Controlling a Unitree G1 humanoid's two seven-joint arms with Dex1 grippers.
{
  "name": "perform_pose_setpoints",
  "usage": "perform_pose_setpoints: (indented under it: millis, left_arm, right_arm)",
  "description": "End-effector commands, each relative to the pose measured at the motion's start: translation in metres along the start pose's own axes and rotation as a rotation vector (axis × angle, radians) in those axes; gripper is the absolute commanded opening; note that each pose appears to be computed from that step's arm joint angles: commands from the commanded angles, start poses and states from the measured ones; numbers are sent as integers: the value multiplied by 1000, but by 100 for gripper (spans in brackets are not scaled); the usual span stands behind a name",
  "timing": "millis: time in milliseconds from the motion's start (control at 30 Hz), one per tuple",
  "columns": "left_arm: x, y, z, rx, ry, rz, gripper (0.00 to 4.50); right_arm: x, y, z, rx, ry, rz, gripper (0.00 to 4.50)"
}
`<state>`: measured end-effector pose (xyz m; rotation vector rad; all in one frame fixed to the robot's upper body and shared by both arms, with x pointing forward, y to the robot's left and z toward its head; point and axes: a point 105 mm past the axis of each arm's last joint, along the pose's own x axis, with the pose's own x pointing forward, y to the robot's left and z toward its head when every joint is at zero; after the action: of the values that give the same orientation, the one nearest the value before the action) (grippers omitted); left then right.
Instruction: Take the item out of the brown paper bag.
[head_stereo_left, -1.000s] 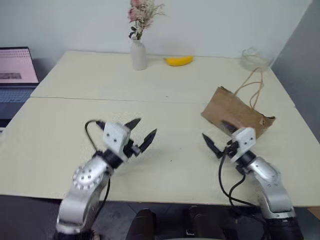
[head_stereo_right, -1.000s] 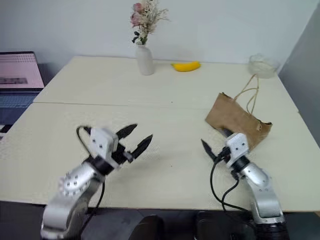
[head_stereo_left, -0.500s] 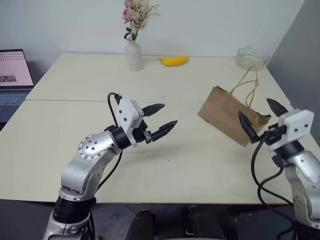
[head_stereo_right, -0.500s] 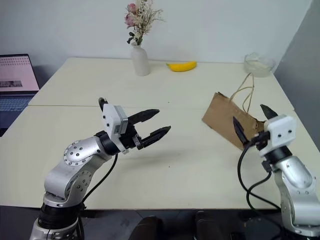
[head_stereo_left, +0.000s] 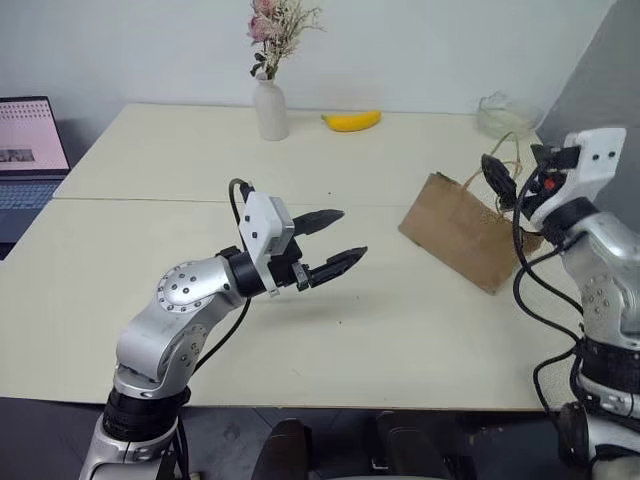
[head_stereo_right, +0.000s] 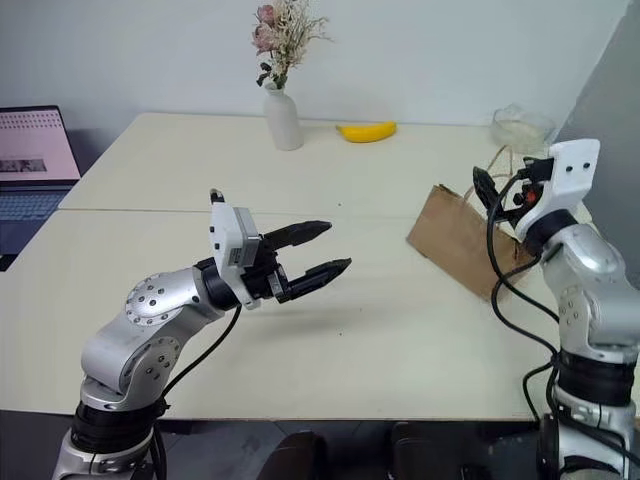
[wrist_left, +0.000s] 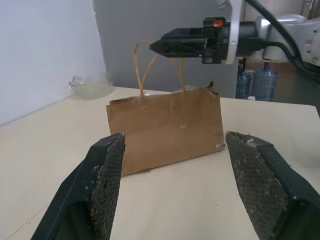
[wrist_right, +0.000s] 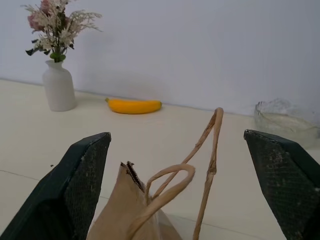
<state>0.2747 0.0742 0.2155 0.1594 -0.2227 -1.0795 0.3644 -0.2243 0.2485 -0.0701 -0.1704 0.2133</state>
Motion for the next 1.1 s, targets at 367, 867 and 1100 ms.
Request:
perform_pose_setpoints:
  millis: [367,867,1100]
  left_arm:
    - [-4,-9,13,5,-42,-18,341]
    - [-17,-15,16,-75,-9,4,341]
    - [-36,-23,4,-124,43,101,341]
  right_arm:
    - [24,-10,20,42,17,48,258]
    - [44,10,52,-392,-88,247,36]
    - [78,48,70,-549,-208,417,29]
